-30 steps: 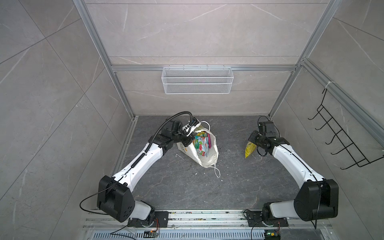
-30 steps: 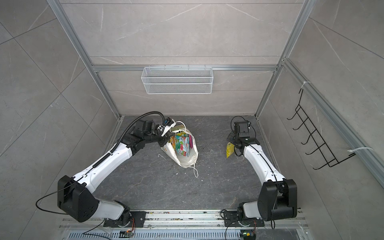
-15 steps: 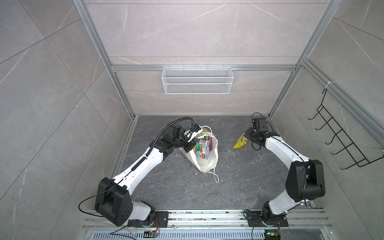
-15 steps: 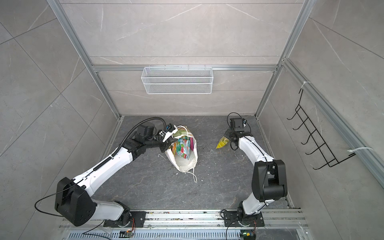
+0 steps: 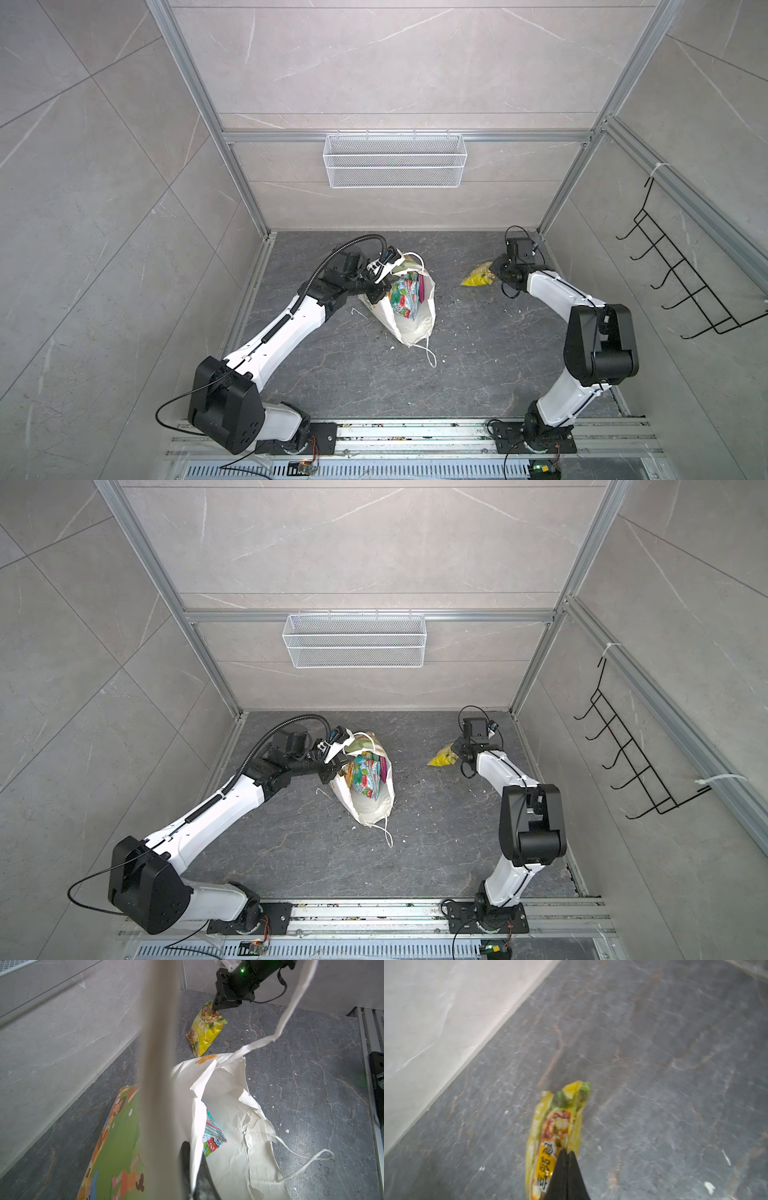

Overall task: Take the snacks out of the paper bag
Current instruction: 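Carry the yellow chip packet away from the bag and lower it onto the table, then release the yellow chip packet and raise the right gripper above it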

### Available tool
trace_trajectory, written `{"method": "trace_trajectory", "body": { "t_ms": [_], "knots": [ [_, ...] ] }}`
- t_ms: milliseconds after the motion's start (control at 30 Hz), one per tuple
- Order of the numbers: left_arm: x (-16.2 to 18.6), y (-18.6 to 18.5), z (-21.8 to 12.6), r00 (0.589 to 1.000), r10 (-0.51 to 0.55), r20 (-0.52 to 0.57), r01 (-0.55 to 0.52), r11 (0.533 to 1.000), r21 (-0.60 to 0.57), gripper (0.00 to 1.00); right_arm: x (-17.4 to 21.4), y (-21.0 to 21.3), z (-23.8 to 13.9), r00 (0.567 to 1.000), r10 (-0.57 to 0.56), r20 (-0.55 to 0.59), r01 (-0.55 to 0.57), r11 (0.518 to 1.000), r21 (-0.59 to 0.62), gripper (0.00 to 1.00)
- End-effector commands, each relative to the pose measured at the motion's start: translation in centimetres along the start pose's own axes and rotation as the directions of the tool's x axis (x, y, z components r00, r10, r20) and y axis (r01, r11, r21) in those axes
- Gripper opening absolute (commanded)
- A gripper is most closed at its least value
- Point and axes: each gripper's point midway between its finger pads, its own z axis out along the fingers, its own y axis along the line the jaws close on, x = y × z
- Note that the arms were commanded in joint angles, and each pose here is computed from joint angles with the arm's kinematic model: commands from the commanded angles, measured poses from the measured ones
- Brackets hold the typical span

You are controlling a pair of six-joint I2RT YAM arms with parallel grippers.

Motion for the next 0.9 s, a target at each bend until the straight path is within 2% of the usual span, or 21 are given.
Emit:
{"method": "trace_trajectory", "body": {
  "t_ms": [0,233,367,600,667,867],
  "knots": [
    [-3.7,0.1,-0.9,0.99,0.059,0.125,-0.059,0.998,-0.003,0.0,-0.5,-1.9,-1.2,0.989,0.137,0.053,-0.135,0.99,-0.034,0.0],
    [-3.4,-0.1,-0.3,0.991,0.044,0.125,-0.046,0.999,0.017,0.0,2.7,-7.1,-0.4,0.943,0.329,0.05,-0.329,0.944,-0.024,0.0],
    [-3.3,-0.2,-0.3,0.991,0.033,0.127,-0.036,0.999,0.024,0.0,4.7,-7.8,0.9,0.897,0.442,0.022,-0.44,0.896,-0.065,0.0],
    [-4.1,0.0,-0.4,0.99,0.033,0.14,-0.036,0.999,0.022,0.0,4.8,-5.3,3.8,0.854,0.518,-0.053,-0.518,0.837,-0.173,0.0],
    [-4.0,0.0,-0.3,0.99,0.032,0.139,-0.036,0.999,0.022,0.0,4.8,-5.1,4.4,0.825,0.561,-0.063,-0.562,0.805,-0.191,0.0],
    [-4.3,0.0,-0.4,0.989,0.034,0.143,-0.037,0.999,0.019,0.0,4.5,-3.5,4.4,0.798,0.592,-0.109,-0.597,0.754,-0.276,0.0]
  ]
}}
